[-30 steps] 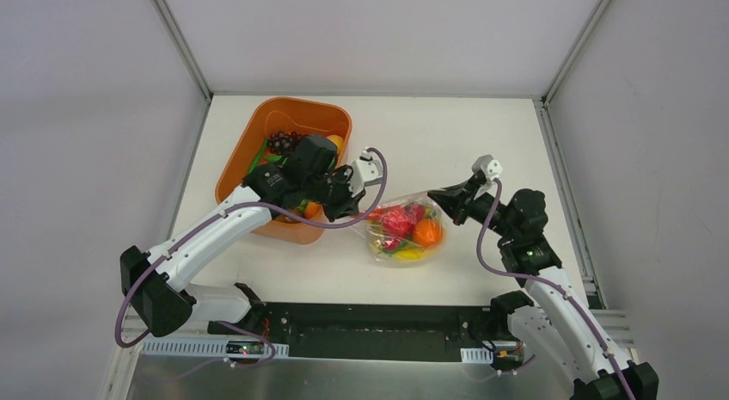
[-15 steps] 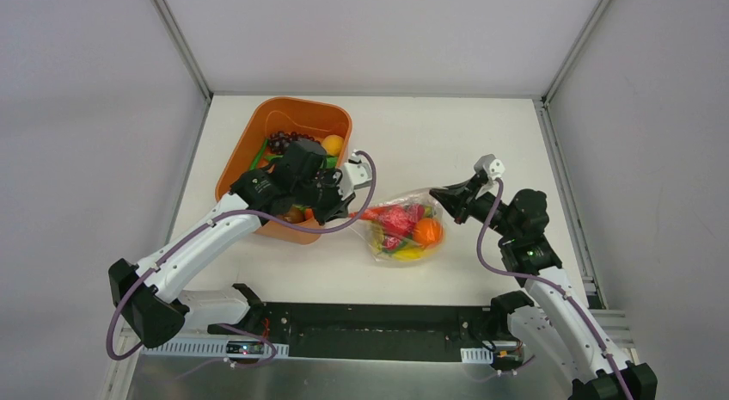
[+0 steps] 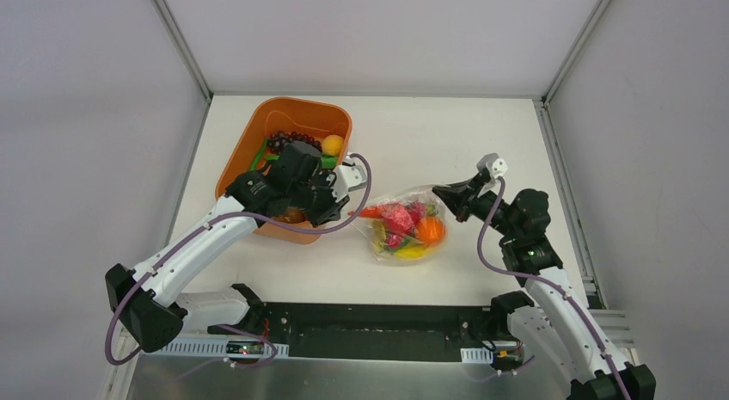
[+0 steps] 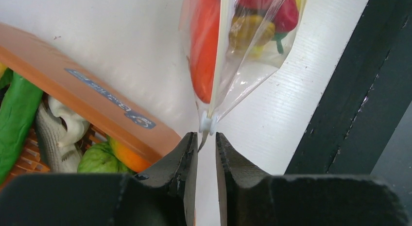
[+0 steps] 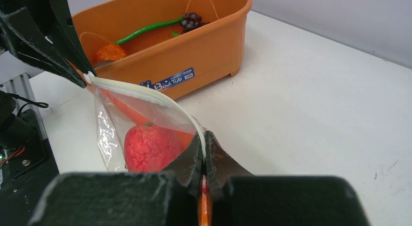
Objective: Place the food in the zip-top bag and seal the zipper
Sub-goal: Zip the zipper food storage bag at the center of the board, then place the zipper food storage bag at the center of the board, then adjust the zipper food storage bag at the center of the board, then reset both arms
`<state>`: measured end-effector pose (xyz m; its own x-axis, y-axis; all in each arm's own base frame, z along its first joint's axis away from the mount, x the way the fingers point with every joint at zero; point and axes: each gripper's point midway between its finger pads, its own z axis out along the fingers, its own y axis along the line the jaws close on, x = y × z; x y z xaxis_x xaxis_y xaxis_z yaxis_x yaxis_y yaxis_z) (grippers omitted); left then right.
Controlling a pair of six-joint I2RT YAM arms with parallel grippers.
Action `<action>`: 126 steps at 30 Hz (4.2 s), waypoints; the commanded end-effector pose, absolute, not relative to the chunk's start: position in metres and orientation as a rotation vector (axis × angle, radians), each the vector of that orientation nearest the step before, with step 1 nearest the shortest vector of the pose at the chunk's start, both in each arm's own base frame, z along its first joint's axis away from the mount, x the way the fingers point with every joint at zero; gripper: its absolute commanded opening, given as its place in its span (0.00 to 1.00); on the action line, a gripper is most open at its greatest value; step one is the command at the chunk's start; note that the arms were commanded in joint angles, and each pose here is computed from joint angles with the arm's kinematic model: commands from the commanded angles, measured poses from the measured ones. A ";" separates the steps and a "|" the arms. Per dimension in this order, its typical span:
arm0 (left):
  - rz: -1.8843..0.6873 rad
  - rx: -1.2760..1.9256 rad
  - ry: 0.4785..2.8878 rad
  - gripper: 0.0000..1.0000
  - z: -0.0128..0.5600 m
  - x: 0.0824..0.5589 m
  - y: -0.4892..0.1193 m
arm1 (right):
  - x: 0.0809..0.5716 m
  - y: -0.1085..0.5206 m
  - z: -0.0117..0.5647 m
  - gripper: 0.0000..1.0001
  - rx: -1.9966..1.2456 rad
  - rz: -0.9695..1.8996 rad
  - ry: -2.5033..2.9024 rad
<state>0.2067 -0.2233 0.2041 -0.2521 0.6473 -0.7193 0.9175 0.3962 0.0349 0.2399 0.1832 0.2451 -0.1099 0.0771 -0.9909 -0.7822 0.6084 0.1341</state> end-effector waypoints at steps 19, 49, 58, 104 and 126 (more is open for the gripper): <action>-0.781 0.968 1.600 0.99 0.309 0.239 -0.278 | 0.284 0.129 0.292 0.00 -0.110 0.642 1.427; -0.611 0.742 1.633 0.99 0.319 0.266 -0.250 | 0.264 0.189 0.290 0.00 -0.433 0.919 1.623; -0.615 0.773 1.659 0.99 0.315 0.269 -0.255 | 0.199 0.206 0.256 0.09 -0.621 1.144 1.747; -0.441 0.445 1.783 0.99 0.298 0.275 -0.196 | 0.290 0.176 0.189 0.78 0.060 0.732 2.196; -0.371 -0.180 1.848 0.99 0.291 0.294 -0.079 | 0.314 0.054 0.188 1.00 0.565 0.203 1.913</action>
